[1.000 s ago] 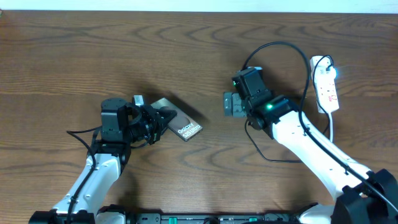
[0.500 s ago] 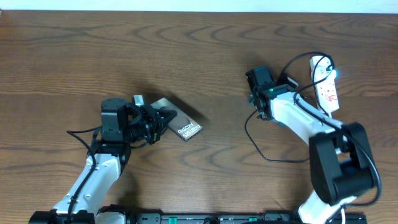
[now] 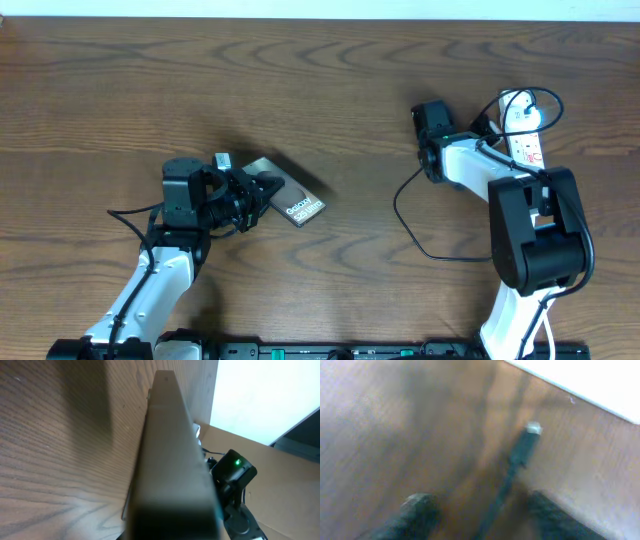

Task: Plug charger to phone and switch on socket
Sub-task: 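Carry the USB-C plug toward the phone's bottom port with right gripper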

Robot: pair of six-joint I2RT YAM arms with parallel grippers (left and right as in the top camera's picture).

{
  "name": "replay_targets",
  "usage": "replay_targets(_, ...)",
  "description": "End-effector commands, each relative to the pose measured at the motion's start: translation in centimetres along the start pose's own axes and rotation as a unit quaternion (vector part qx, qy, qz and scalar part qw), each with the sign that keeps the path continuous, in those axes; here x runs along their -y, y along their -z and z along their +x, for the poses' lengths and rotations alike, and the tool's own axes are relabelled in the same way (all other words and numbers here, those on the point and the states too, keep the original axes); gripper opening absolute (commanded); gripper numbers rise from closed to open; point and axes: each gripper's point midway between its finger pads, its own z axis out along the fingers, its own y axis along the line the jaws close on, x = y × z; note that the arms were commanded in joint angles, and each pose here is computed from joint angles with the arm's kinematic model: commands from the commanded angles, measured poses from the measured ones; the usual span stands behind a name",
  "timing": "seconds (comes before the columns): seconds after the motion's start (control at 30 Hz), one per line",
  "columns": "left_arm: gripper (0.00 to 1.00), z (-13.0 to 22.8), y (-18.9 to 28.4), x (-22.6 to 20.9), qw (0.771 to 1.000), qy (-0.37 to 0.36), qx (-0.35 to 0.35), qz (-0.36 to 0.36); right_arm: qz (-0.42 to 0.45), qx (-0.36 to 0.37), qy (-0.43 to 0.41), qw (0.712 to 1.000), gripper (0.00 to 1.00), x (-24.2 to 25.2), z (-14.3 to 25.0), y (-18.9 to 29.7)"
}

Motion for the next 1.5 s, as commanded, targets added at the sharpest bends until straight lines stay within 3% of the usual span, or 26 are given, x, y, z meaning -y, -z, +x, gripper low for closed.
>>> replay_targets(0.0, 0.07, 0.0, 0.2, 1.0, 1.0, -0.017, -0.005, 0.012, -0.022, -0.103, 0.078, 0.991, 0.27, 0.2, 5.6, -2.2)
replay_targets(0.1, 0.07, 0.0, 0.2, 1.0, 1.0, -0.017, -0.005, 0.012, -0.054, -0.124, 0.119, 0.984, 0.03, -1.0, 6.8, -1.5)
replay_targets(0.2, 0.08, 0.0, 0.2, 1.0, 1.0, -0.017, -0.005, 0.012, -0.113, -0.155, 0.191, 0.963, 0.01, -3.0, 8.8, -0.3)
replay_targets(0.33, 0.08, 0.0, 0.2, 1.0, 1.0, -0.017, -0.005, 0.012, -0.25, -0.198, 0.342, 0.884, 0.01, -6.4, 12.9, 3.0)
replay_targets(0.37, 0.08, 0.0, 0.2, 1.0, 1.0, -0.017, -0.005, 0.012, -0.314, -0.224, 0.413, 0.825, 0.01, -7.1, 15.3, 5.3)
replay_targets(0.4, 0.07, 0.0, 0.2, 1.0, 1.0, -0.017, -0.005, 0.012, -0.337, -0.241, 0.441, 0.796, 0.01, -6.9, 16.5, 6.5)
replay_targets(0.47, 0.07, 0.0, 0.2, 1.0, 1.0, -0.018, -0.005, 0.012, -0.348, -0.277, 0.477, 0.758, 0.01, -5.5, 18.4, 8.1)
replay_targets(0.53, 0.08, 0.0, 0.2, 1.0, 1.0, -0.018, -0.005, 0.012, -0.329, -0.297, 0.499, 0.744, 0.04, -3.9, 19.4, 8.4)
replay_targets(0.57, 0.07, 0.0, 0.2, 1.0, 1.0, -0.018, -0.005, 0.012, -0.311, -0.301, 0.508, 0.745, 0.08, -3.1, 19.6, 8.3)
replay_targets(0.63, 0.08, 0.0, 0.2, 1.0, 1.0, -0.02, -0.004, 0.012, -0.261, -0.29, 0.529, 0.754, 0.28, -1.6, 19.0, 7.5)
replay_targets(0.83, 0.08, 0.0, 0.2, 1.0, 1.0, -0.026, -0.004, 0.012, -0.222, -0.287, 0.527, 0.769, 0.57, -2.2, 16.7, 8.4)
replay_targets(1.03, 0.08, 0.0, 0.2, 1.0, 0.999, -0.031, -0.004, 0.012, -0.216, -0.285, 0.536, 0.765, 0.58, -3.8, 15.8, 10.8)
replay_targets(1.2, 0.08, -0.1, 0.2, 0.9, 0.999, -0.031, -0.001, 0.011, -0.177, -0.25, 0.527, 0.793, 0.52, -3.9, 15.9, 10.6)
replay_targets(1.47, 0.08, -0.1, 0.2, 0.9, 0.999, -0.03, -0.001, 0.011, -0.143, -0.184, 0.468, 0.853, 0.33, -5.4, 14.1, 9.6)
